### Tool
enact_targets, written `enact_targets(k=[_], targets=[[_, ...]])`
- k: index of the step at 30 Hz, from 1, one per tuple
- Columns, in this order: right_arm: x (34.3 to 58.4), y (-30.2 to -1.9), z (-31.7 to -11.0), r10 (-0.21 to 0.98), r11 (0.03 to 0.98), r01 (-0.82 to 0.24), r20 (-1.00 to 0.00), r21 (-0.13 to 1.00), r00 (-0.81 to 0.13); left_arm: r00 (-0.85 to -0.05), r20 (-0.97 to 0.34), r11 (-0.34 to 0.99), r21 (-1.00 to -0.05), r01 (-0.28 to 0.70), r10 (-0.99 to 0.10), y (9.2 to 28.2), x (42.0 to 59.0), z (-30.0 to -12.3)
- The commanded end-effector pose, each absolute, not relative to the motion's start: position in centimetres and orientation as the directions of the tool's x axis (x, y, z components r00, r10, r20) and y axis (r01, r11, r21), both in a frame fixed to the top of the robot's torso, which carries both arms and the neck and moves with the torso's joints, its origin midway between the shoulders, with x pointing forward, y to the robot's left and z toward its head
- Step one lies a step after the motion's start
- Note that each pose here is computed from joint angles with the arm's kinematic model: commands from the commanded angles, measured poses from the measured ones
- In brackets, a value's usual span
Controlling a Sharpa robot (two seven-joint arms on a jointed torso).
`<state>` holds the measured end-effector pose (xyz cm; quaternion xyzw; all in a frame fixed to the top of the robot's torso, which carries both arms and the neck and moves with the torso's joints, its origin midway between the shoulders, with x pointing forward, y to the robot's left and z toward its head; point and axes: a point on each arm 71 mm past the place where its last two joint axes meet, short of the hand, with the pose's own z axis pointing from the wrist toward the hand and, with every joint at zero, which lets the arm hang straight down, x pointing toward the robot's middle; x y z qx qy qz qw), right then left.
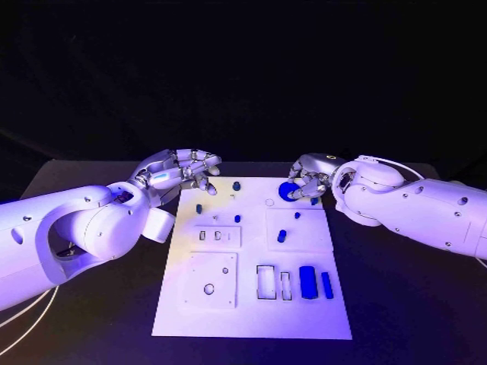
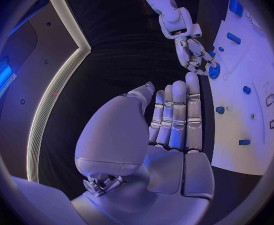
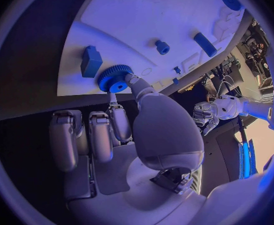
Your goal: Assemble the parts on the task board
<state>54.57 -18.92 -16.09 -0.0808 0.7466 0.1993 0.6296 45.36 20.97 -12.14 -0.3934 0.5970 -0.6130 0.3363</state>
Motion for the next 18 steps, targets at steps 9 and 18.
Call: enact_targets(k=[9, 18], targets=[[54.0, -18.2, -15.9, 0.103, 0.904, -0.408, -0.991, 0.13, -0.089, -0.481, 0.086, -0.068, -0.996, -0.055, -0.872, 20.8, 45.3, -12.1], [52.7, -15.9, -13.8, 0.109, 0.87, -0.484, -0.994, 0.092, 0.006, -0.48, 0.086, -0.068, -0.996, -0.054, -0.873, 20.8, 45.3, -12.1]])
